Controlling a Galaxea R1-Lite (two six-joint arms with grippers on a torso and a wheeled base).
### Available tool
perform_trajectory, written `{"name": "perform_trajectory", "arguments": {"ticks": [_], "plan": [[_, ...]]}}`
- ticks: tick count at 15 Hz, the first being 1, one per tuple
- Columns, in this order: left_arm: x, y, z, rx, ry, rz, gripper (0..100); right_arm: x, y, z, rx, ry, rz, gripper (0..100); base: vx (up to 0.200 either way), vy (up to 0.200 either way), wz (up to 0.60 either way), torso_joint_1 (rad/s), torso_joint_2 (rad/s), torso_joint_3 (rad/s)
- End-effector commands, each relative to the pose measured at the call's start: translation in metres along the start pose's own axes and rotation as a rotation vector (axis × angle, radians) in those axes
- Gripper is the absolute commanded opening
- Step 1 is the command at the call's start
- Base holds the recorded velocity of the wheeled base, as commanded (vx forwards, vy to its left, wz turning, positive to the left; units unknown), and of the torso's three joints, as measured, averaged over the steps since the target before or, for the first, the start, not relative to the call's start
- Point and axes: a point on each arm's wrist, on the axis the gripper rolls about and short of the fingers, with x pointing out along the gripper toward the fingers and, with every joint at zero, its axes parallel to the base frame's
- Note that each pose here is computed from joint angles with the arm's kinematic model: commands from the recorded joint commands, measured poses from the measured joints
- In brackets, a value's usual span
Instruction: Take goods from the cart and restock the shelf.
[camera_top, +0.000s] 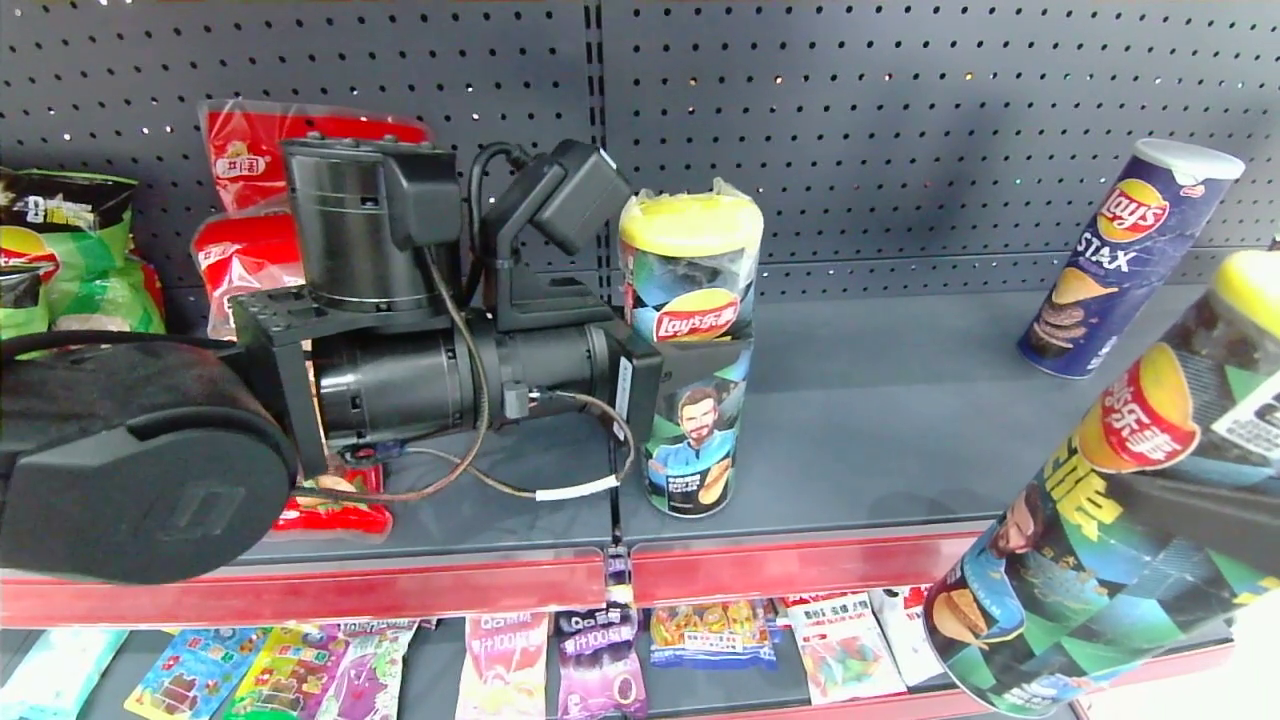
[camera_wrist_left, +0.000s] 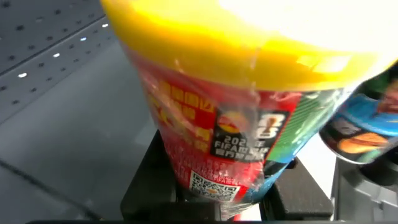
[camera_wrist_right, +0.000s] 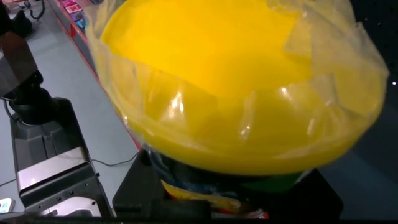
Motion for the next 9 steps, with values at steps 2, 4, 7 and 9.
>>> {"name": "perform_trajectory", "arguments": {"ticks": [2, 4, 7, 9], "plan": [[0.0004, 0.0026, -0.0045, -0.001, 0.013, 0.005, 0, 0.0004, -0.0001, 0.0005, 0.0, -0.001, 0.001, 0, 0.0, 0.0, 0.0, 0.0, 0.0, 0.0], [0.0004, 0.0021, -0.0058, -0.003, 0.018, 0.003, 0, 0.0, 0.0, 0.0007, -0.001, -0.002, 0.002, 0, 0.0, 0.0, 0.0, 0.0, 0.0, 0.0], [-0.001, -0.0003, -0.0119, 0.005, 0.023, -0.002, 0, 0.0001, 0.0001, 0.0002, 0.0, -0.001, 0.002, 0, 0.0, 0.0, 0.0, 0.0, 0.0, 0.0], [-0.0017, -0.0032, -0.0129, 0.013, 0.015, -0.007, 0, 0.0005, 0.0, 0.0001, 0.0, 0.001, 0.003, 0, 0.0, 0.0, 0.0, 0.0, 0.0, 0.0]]}}
